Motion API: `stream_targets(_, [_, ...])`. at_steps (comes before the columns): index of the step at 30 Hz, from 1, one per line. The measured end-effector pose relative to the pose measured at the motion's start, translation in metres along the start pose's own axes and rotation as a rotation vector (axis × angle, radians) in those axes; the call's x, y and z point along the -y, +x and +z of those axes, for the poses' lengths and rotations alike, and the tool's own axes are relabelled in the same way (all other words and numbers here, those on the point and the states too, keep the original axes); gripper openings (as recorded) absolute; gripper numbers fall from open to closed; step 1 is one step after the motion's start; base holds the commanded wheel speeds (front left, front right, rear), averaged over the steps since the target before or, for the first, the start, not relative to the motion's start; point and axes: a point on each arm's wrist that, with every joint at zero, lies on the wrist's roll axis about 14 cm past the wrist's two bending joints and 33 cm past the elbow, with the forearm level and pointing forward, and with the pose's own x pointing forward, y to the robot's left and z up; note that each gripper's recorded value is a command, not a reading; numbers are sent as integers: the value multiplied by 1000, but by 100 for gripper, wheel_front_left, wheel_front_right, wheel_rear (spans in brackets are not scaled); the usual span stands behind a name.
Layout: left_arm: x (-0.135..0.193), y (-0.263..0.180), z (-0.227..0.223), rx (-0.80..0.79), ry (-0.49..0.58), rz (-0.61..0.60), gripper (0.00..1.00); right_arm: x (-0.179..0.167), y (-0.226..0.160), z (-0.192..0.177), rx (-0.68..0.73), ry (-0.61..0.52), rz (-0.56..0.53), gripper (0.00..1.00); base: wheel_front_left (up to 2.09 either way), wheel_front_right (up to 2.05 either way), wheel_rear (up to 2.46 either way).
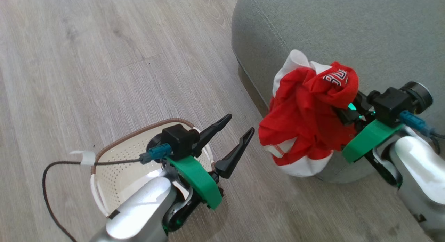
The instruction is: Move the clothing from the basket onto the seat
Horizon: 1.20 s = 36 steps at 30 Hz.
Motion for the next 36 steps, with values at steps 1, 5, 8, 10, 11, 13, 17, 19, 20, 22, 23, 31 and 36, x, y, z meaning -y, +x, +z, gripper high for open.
stream_targets(1, [0,0,0,1,0,1,100,1,0,1,3,1,-3,0,0,0,0])
stream_targets(5, [-1,-3,0,-1,4,7,100,4,3,6,20,2,-10,0,0,0,0])
stream_targets(8, [-3,-5,1,1,-1,18,100,3,5,8,30,5,-8,0,0,0,0])
stream_targets(10, [-4,-7,1,2,-1,24,100,3,6,8,33,9,-9,0,0,0,0])
stream_targets(11, [-5,-8,1,2,-2,27,100,3,7,8,33,9,-9,0,0,0,0])
stream_targets(13, [-7,-9,0,0,-7,32,100,3,11,8,35,10,-6,0,0,0,0])
stream_targets(17, [-15,-11,-5,-7,-24,49,100,3,21,4,34,35,-11,0,0,0,0])
stream_targets(19, [-23,-10,-6,-9,-24,59,100,5,29,0,31,75,-28,0,0,0,0])
stream_targets(20, [-28,-9,-6,-8,-20,61,100,6,34,-3,26,80,-31,0,0,0,0])
stream_targets(22, [-36,-5,-3,-1,-13,56,100,13,49,-5,29,100,-55,0,0,0,0])
stream_targets(23, [-42,-2,-1,5,-10,57,100,18,59,-3,40,113,-69,0,0,0,0])
stream_targets(31, [-97,7,-9,34,-60,107,100,89,155,33,175,81,-215,0,0,0,0])
stream_targets(36, [-137,-8,-40,8,-130,193,100,147,202,68,294,51,-332,0,0,0,0])
